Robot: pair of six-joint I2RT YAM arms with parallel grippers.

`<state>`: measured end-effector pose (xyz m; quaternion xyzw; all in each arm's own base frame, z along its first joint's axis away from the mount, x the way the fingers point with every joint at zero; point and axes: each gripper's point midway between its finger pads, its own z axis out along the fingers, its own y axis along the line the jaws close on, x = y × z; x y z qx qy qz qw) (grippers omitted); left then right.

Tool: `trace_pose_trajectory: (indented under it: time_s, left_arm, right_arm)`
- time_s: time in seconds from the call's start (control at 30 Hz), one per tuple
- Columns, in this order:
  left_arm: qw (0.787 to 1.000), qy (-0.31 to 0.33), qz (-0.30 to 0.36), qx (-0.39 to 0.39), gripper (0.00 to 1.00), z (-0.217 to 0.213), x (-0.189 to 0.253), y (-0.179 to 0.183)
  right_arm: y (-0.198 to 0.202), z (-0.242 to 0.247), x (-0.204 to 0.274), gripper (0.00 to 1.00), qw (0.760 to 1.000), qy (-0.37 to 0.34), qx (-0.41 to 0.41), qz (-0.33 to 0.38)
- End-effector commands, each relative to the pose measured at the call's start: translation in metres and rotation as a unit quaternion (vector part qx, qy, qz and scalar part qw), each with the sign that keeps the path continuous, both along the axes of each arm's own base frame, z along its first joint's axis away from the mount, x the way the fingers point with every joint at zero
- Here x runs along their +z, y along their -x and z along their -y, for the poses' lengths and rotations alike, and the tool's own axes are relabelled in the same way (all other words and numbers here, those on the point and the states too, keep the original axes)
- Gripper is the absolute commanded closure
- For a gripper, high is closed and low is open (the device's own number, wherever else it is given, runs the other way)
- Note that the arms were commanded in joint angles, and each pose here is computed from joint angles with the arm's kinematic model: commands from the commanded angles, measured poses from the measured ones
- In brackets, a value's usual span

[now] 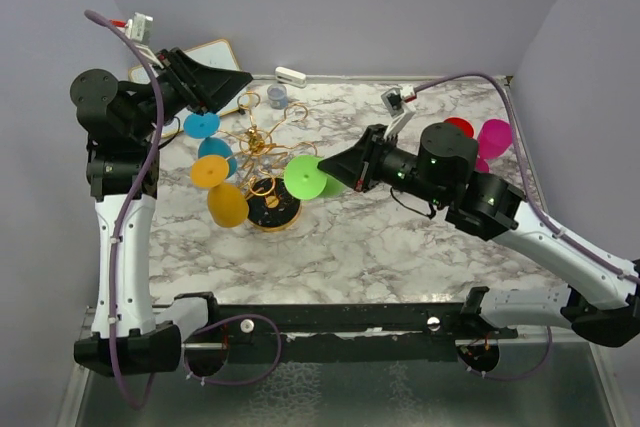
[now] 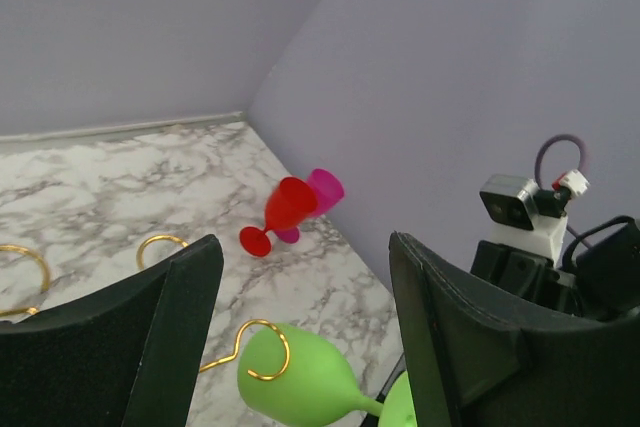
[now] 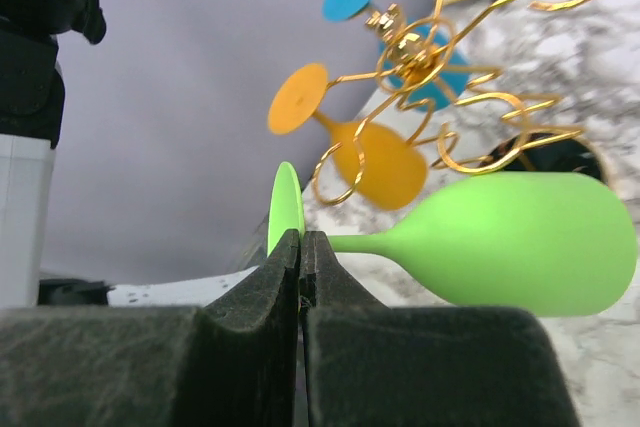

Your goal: Take the wine glass off the wine glass rack

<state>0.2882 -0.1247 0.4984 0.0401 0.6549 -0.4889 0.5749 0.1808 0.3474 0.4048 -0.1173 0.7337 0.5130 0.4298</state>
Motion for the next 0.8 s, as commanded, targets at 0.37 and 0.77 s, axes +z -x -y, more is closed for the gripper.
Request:
trace_pose_trajectory:
  time_s: [0.37, 0.77]
  left_arm:
    - [0.967, -0.019, 0.044, -0.251, 0.30, 0.093, 0.002, 0.035]
    - [0.954, -0.025, 0.018, -0.300, 0.32, 0.125, -0.026, 0.029]
  right_arm:
    - [-0.058, 0.077, 0.046, 0.99, 0.966, 0.045, -0.226, 0.116]
    - [-0.067, 0.086, 0.081, 0.99, 0.954, 0.019, -0.261, 0.147]
